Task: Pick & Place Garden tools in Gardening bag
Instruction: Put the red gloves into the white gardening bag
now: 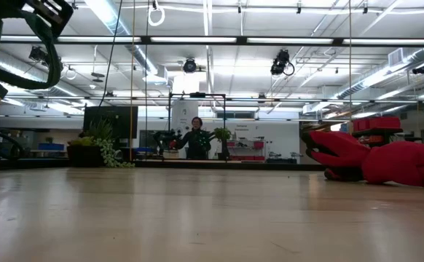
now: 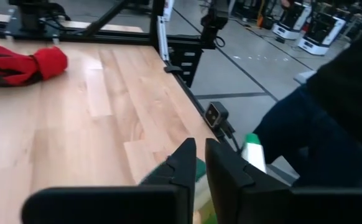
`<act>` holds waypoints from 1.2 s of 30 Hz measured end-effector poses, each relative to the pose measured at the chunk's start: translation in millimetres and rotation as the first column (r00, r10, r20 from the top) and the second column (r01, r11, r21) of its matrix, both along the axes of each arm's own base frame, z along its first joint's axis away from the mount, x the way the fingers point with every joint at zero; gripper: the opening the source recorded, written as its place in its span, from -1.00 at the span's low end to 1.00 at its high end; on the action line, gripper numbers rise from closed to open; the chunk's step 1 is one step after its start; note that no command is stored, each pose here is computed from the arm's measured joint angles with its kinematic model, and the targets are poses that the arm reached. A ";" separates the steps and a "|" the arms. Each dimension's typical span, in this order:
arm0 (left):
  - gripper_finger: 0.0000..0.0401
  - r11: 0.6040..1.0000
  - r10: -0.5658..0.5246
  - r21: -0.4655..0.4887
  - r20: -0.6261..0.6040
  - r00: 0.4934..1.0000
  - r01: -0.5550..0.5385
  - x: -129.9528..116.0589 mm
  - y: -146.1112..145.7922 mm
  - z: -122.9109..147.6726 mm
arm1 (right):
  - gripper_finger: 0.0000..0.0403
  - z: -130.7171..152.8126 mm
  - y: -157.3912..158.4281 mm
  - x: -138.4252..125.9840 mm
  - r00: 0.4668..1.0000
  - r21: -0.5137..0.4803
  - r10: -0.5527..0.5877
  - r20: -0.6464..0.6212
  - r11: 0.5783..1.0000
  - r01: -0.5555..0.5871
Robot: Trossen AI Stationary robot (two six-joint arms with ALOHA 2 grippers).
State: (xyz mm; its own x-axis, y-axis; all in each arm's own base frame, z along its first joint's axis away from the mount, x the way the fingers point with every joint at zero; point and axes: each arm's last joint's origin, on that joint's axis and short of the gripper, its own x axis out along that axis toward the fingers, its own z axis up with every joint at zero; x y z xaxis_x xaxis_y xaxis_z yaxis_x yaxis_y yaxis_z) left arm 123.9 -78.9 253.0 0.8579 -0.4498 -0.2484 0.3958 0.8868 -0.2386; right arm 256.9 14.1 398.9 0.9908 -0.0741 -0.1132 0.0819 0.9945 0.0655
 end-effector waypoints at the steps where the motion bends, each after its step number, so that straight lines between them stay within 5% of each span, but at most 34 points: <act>1: -0.83 1.000 0.009 0.000 0.001 1.000 -0.009 0.7 1.1 0.1 | -1.00 -0.4 0.0 -0.1 1.000 0.000 0.000 -0.004 1.000 0.000; 15: -0.96 0.993 0.117 -0.021 0.108 0.987 -0.115 13.3 20.6 10.3 | -1.00 -0.8 -0.1 -0.1 1.000 -0.047 0.002 -0.012 0.999 -0.003; 29: -0.98 0.966 0.259 -0.055 0.211 0.942 -0.254 18.4 53.5 54.1 | -1.00 -0.9 -0.1 -0.1 1.000 -0.120 0.009 -0.020 0.993 -0.012; 36: -0.98 0.939 0.344 -0.082 0.243 0.907 -0.334 17.5 66.9 68.7 | -1.00 -0.9 -0.1 -0.1 1.000 -0.074 0.004 -0.016 0.997 -0.005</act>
